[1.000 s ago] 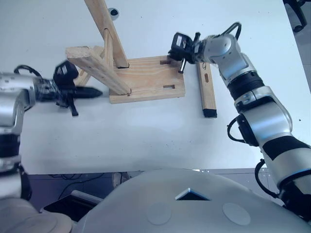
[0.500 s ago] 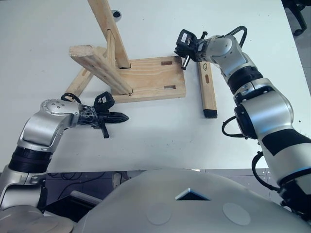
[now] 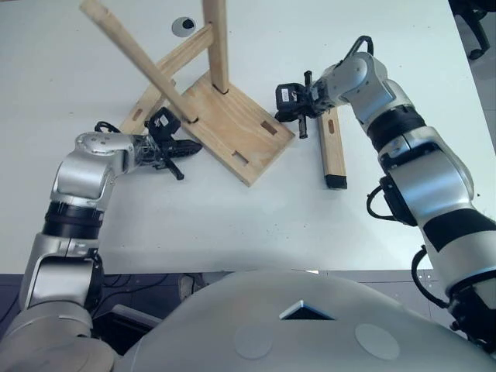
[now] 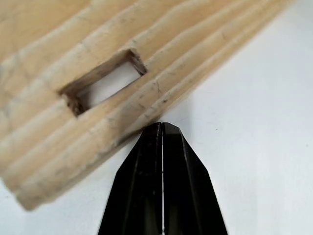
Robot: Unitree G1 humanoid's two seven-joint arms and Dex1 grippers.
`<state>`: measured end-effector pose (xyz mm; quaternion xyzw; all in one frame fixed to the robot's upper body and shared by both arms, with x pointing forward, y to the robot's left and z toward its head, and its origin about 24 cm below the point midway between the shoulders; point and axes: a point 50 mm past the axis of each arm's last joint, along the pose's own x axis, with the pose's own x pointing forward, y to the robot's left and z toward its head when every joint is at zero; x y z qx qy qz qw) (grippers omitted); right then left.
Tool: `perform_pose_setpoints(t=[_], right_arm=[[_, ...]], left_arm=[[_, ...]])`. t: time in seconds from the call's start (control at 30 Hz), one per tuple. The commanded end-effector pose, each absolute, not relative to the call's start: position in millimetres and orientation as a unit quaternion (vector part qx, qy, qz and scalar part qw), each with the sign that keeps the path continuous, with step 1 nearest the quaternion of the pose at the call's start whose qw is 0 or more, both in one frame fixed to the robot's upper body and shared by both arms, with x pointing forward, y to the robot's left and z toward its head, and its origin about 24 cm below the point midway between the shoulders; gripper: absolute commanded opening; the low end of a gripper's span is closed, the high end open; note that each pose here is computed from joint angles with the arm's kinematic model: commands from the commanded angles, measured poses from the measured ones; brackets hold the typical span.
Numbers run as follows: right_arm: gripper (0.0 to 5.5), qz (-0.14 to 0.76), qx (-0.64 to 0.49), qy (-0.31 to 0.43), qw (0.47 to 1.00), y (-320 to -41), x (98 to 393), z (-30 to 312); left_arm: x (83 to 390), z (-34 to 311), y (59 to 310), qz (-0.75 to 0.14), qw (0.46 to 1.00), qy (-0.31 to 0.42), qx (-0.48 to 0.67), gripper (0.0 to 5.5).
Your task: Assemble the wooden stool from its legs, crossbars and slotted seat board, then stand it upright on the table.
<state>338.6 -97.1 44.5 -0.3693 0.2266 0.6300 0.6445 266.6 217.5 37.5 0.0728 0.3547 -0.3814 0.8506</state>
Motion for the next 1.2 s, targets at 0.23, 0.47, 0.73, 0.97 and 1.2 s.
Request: perform_pose_setpoints(t=[0.23, 0.47, 0.73, 0.97, 1.2], right_arm=[[0.03, 0.659, -0.259, 0.255, 0.658, -63.7, 275.7, 8.1], [0.31, 0.502, -0.104, 0.169, 0.842, -96.4, 303.6, 56.0], [1.62, 0.232, -0.033, 0.195, 0.953, -205.0, 317.2, 80.3], [2.70, 0.218, -0.087, 0.257, 0.937, -241.1, 294.0, 87.6], [3.65, 0.209, -0.114, 0.356, 0.904, -279.8, 260.3, 97.3]], left_arm=[[283.5, 17.5, 189.0, -0.380, 0.853, 0.353, 0.054, 0.00], [291.0, 59.4, 223.6, -0.327, 0.900, 0.286, 0.022, 0.00], [293.1, 108.0, 245.6, -0.216, 0.964, 0.152, 0.029, 0.00], [263.6, 63.1, 305.1, 0.077, 0.976, 0.184, 0.086, 0.00], [243.6, 68.0, 335.2, 0.207, 0.970, 0.123, 0.043, 0.00]])
